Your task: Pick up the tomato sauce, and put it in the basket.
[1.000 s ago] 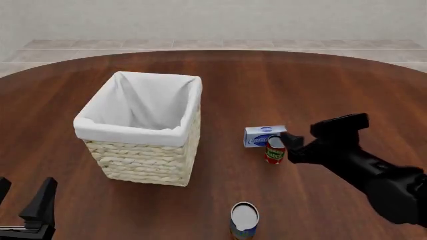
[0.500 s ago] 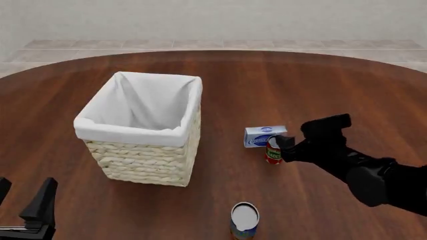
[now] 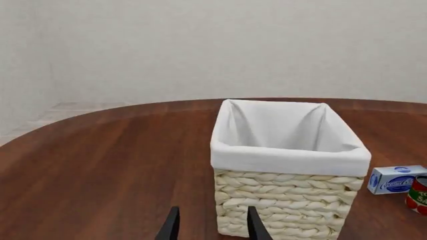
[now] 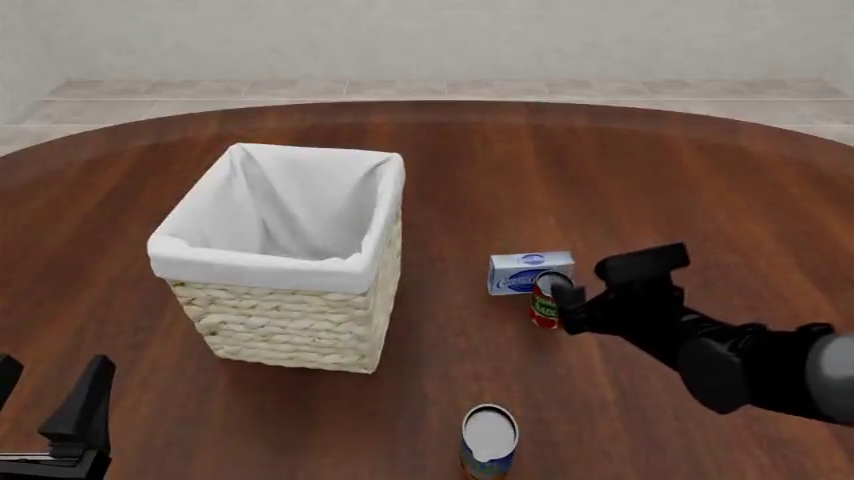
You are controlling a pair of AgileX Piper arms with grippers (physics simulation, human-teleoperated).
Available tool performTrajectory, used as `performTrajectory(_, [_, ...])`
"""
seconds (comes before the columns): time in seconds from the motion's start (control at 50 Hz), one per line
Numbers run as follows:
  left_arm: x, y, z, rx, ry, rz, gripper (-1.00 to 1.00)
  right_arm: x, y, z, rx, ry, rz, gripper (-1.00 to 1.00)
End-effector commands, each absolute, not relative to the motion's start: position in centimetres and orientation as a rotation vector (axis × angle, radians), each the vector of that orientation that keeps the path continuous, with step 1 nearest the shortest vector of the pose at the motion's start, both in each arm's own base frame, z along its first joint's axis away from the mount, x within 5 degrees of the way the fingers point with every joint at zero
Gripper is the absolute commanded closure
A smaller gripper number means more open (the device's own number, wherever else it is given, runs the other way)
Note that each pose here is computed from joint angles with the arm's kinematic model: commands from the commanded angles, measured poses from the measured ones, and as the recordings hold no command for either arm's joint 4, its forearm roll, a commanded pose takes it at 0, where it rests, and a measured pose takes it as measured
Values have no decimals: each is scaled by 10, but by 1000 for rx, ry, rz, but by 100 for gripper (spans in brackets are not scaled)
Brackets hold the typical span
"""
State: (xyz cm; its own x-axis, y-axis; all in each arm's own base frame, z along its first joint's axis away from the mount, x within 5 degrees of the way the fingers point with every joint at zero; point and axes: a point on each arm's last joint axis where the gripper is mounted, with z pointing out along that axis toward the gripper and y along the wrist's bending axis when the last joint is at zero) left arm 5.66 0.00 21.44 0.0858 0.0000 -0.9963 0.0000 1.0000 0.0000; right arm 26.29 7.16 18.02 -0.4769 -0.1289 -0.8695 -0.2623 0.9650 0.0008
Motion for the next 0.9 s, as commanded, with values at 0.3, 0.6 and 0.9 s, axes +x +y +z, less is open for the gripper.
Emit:
performTrajectory(0.3, [57, 0, 214, 0, 1485, 0, -100, 276, 77, 159, -288, 2095, 163, -100])
performTrajectory(0.6, [57, 0, 214, 0, 1485, 0, -100, 289, 83, 154, -306, 2101, 159, -100])
performTrajectory(0.9, [57, 0, 214, 0, 1485, 0, -100, 298, 86, 149, -315, 2105, 157, -100])
